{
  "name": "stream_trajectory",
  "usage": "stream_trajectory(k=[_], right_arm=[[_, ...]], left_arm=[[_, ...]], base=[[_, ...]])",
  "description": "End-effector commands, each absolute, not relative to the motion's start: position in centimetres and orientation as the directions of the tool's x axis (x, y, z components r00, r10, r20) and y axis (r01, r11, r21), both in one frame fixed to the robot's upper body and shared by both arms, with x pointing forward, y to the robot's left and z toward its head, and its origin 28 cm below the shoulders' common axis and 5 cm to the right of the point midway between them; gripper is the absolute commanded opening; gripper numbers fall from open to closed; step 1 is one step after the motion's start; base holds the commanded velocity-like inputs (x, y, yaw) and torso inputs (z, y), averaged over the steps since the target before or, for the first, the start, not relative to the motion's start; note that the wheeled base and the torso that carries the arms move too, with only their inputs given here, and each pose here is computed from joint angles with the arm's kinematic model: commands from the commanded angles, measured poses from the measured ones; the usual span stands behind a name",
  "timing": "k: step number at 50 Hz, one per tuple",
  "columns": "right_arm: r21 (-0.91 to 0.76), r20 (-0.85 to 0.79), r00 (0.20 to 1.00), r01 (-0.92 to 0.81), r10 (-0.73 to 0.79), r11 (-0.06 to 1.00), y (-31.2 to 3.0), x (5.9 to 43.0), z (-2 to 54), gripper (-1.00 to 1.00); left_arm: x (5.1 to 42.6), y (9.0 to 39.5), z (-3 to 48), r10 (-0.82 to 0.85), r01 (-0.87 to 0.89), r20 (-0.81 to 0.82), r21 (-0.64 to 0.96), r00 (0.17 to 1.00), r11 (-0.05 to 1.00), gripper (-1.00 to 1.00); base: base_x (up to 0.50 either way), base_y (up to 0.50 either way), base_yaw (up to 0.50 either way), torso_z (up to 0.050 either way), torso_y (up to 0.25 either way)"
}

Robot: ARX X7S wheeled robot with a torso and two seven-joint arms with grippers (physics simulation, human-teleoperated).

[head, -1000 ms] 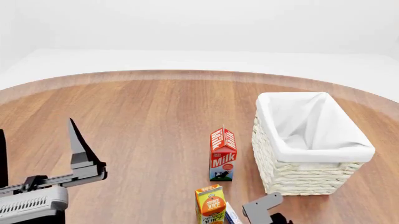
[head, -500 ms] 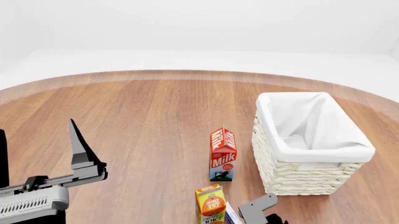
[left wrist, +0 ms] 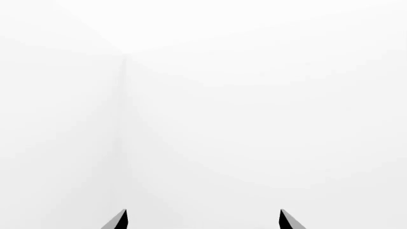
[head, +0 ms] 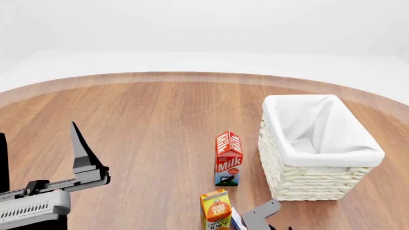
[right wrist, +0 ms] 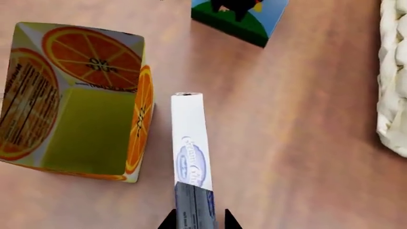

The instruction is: Pick up the cream cheese box and the butter, and put them in the basket.

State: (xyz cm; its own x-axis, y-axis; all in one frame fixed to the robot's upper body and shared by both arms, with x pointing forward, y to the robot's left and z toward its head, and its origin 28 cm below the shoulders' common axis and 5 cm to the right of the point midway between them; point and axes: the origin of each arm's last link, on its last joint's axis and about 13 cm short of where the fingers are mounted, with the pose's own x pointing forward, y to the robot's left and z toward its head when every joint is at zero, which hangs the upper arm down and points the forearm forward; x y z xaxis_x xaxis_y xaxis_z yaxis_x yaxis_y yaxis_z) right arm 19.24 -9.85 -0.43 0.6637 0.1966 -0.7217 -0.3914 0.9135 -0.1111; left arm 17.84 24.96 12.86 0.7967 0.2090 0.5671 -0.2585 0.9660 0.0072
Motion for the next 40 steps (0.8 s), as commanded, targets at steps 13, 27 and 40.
stream_trajectory(k=[13,27,40], right_arm=[[-0.161,-0.679,0.703,-0.426,0.213,0.891,-9.8,19.4,-0.1,-1.00],[-0.267,-0.469,0.869,-0.311,0.159,0.912,-10.8,17.8,5.6,-1.00],[-0.268,-0.416,0.890,-0.314,0.185,0.911,-11.0,15.9,7.9,-1.00]], left_arm=[[17.9,25.1,12.8,0.214,-0.268,0.564,0.013,0.798,0.963,1.00],[17.8,25.1,12.9,0.212,-0.266,0.567,0.014,0.796,0.964,1.00],[17.7,25.2,13.2,0.216,-0.269,0.573,0.009,0.791,0.963,1.00]], base=[[0.00,0.00,0.00,0.000,0.000],[0.00,0.00,0.00,0.000,0.000],[0.00,0.00,0.00,0.000,0.000]])
